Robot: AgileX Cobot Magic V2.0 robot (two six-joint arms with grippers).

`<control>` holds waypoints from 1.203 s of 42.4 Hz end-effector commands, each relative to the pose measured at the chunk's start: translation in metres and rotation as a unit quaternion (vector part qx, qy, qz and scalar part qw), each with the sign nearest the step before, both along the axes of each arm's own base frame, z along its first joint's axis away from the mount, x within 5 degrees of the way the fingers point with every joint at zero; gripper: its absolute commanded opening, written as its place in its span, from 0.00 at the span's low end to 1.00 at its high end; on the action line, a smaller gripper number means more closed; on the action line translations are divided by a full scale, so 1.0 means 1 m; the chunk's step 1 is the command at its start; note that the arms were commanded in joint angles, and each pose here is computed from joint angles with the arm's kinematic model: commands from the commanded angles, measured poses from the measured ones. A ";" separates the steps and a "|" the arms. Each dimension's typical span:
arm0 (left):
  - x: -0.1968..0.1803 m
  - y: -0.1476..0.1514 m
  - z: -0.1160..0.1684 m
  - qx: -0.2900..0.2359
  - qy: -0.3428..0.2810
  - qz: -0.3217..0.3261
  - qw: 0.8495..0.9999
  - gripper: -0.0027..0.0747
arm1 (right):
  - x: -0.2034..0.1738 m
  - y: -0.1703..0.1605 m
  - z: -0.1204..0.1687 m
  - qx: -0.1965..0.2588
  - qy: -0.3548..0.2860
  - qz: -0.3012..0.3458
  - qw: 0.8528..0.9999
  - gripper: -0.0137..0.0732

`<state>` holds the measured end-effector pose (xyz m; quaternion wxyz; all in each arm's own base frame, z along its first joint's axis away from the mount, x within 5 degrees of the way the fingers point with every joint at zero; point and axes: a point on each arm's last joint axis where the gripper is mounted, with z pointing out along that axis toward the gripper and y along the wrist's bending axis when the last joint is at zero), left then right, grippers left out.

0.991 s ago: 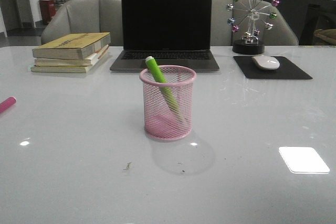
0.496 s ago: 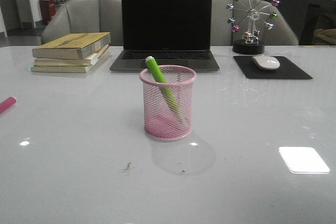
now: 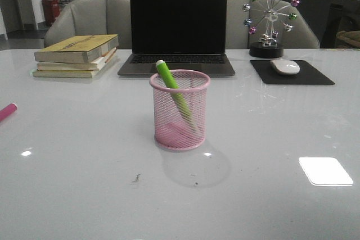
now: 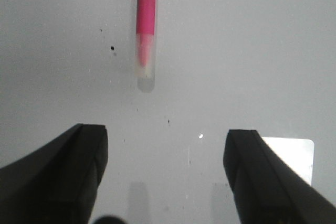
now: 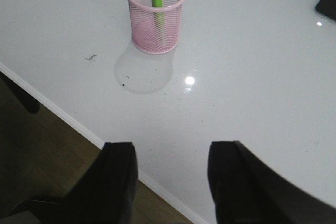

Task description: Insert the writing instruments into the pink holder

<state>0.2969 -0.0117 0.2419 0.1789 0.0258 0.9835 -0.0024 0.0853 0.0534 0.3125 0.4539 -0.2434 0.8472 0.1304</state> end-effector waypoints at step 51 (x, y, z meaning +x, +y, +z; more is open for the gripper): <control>0.154 0.015 -0.046 -0.027 -0.008 0.014 1.000 0.54 | 0.003 0.000 0.014 0.019 -0.042 -0.002 0.999 0.66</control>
